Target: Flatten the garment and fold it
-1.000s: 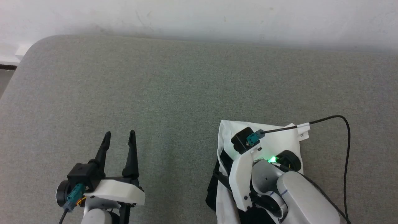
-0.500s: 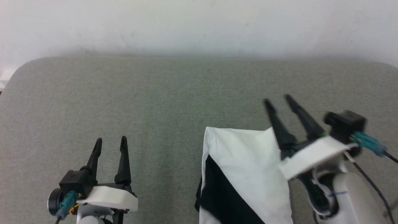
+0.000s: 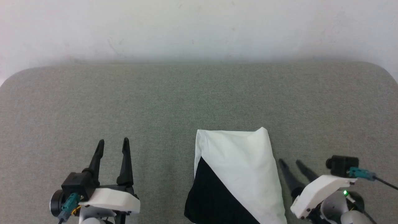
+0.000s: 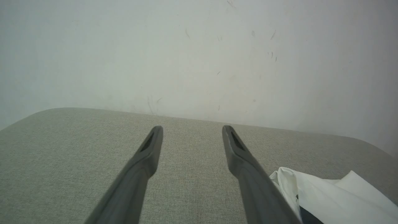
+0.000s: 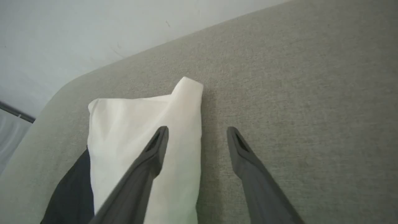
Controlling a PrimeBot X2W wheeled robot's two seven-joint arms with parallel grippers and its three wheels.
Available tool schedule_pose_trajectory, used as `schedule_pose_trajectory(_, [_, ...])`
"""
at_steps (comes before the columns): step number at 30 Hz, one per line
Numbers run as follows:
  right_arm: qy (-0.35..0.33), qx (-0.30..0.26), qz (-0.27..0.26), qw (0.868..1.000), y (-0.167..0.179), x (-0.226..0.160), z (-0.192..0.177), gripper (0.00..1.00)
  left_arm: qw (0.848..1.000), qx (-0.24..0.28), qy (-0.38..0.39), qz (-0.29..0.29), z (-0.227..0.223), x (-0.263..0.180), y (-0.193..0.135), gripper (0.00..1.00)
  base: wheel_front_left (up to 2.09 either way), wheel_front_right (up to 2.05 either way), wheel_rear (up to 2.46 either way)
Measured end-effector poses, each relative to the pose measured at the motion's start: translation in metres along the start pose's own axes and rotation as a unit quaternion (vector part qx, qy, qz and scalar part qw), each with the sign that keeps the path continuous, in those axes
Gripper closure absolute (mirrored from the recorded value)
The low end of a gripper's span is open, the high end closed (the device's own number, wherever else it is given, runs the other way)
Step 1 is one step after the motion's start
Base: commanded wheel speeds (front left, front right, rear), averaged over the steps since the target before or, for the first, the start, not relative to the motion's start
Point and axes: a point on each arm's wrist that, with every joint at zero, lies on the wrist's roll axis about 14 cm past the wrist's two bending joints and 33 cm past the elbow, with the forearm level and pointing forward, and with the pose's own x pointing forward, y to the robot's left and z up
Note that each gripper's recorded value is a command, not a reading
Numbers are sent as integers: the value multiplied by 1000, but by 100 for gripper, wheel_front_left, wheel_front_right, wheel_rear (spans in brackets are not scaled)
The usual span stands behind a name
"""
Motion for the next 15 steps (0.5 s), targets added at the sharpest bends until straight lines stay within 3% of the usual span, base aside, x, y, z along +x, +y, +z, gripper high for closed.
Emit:
schedule_pose_trajectory(6, [134, 62, 12, 989, 7, 5, -62, 0, 1000, -4, 5, 2, -3, -3, 1, 0, 0, 0, 0])
schedule_pose_trajectory(13, [216, 49, 27, 975, 17, 17, -86, 2, 1000, -3, 10, 17, -6, -7, 10, 0, 0, 0, 0])
schedule_pose_trajectory(14, [223, 47, 29, 973, 19, 18, -88, 48, 1000, -3, 10, 19, -6, -7, 11, 0, 0, 0, 0])
schedule_pose_trajectory(15, [229, 44, 32, 972, 20, 19, -88, 74, 1000, -2, 10, 21, -6, -8, 12, 0, 0, 0, 0])
